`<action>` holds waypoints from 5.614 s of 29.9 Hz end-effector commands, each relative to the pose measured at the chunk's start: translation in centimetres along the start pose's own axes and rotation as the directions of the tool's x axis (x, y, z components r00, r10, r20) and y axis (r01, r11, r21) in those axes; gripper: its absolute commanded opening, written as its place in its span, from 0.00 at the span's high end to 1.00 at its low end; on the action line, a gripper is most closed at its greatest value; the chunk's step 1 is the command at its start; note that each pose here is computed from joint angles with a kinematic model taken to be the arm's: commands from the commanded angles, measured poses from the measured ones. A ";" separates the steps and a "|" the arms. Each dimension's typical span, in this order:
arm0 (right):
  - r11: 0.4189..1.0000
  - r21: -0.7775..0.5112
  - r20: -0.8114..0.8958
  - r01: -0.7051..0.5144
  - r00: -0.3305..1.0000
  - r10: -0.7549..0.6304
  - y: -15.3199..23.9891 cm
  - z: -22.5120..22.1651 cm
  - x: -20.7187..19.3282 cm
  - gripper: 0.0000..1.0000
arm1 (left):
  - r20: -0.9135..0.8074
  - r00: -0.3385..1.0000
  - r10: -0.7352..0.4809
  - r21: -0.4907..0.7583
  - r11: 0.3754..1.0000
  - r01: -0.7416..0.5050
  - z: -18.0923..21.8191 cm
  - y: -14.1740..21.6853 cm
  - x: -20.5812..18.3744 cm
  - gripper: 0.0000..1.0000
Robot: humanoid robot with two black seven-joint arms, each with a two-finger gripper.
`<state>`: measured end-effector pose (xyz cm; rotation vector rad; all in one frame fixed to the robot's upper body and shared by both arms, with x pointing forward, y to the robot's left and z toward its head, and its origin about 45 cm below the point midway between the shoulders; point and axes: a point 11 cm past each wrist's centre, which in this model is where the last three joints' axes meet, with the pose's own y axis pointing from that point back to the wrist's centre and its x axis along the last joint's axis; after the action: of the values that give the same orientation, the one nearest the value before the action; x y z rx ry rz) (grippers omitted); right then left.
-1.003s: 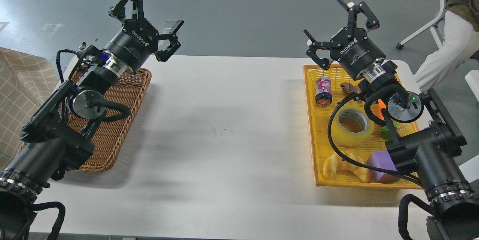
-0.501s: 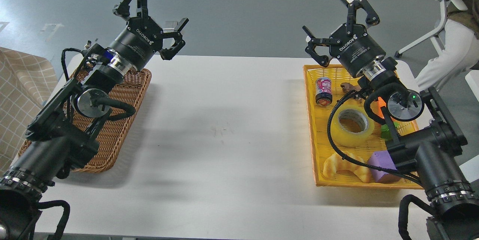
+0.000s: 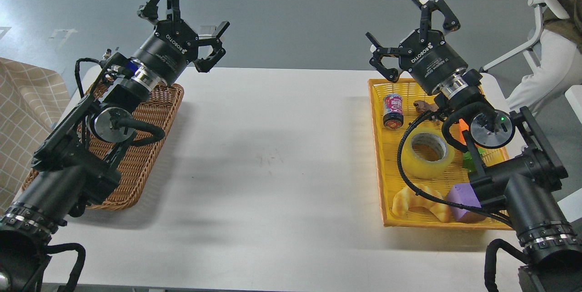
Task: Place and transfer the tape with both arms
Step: 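Move the right gripper over the yellow tray toward the tape roll, then lower the right gripper into the tape roll's hole and grasp its rim, then lift the tape roll and carry it toward the table center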
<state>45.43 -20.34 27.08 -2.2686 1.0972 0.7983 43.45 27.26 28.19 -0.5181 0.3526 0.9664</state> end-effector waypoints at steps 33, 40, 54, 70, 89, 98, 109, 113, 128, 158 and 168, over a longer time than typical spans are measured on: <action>0.823 -0.435 -0.895 -0.366 0.274 -0.351 8.4 -3.8 -0.4 0.00 | -0.001 1.000 0.004 0.004 1.000 -0.004 -0.2 0.1 0.1 0.02; 0.773 -0.473 -0.881 -0.423 0.246 -0.405 11.4 -3.4 0.3 0.00 | -0.002 1.000 0.002 0.002 1.000 -0.002 -0.2 0.1 0.0 0.02; 0.707 -0.458 -0.875 -0.540 0.134 -0.465 13.8 -3.1 2.6 0.00 | -0.011 1.000 -0.001 0.002 1.000 0.001 -0.5 0.0 -0.1 0.02; 0.649 -0.366 -0.784 -0.667 -0.155 -0.601 14.4 -3.3 4.4 0.02 | -0.012 1.000 0.001 0.005 1.000 -0.001 -0.6 0.1 -0.1 0.02; 0.573 -0.358 -0.741 -0.737 -0.150 -0.655 14.8 -1.2 8.0 0.03 | -0.013 1.000 0.002 0.006 1.000 -0.002 -0.7 0.1 0.0 0.02; 0.541 -0.392 -0.687 -0.745 -0.155 -0.710 15.1 1.0 8.3 0.05 | -0.010 1.000 0.001 0.004 1.000 -0.001 -0.5 0.0 -0.1 0.02; 0.466 -0.418 -0.649 -0.780 -0.102 -0.754 16.2 2.7 10.3 0.17 | -0.010 1.000 0.004 0.005 1.000 -0.004 -0.6 0.1 0.0 0.02; 0.475 -0.416 -0.653 -0.776 -0.109 -0.750 15.7 2.5 10.2 0.25 | -0.010 1.000 0.004 0.005 1.000 -0.004 -0.6 0.1 0.0 0.02; 0.468 -0.422 -0.665 -0.776 -0.086 -0.742 15.2 3.1 10.6 0.51 | -0.013 1.000 0.005 0.006 1.000 -0.005 -0.7 0.2 0.0 0.02; 0.650 -0.407 -0.686 -0.641 -0.255 -0.682 9.8 -1.9 3.0 1.00 | -0.032 0.999 0.004 0.012 1.000 -0.004 -1.6 0.0 -0.2 0.02; 0.741 -0.408 -0.705 -0.533 -0.333 -0.627 3.6 -2.0 -1.5 1.00 | -0.030 1.000 0.001 0.004 1.000 -0.001 -1.2 -0.2 -0.3 0.02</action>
<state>41.98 -24.92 28.90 -3.5099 1.2021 -1.9927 43.34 26.19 27.21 -0.5269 0.3852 0.9584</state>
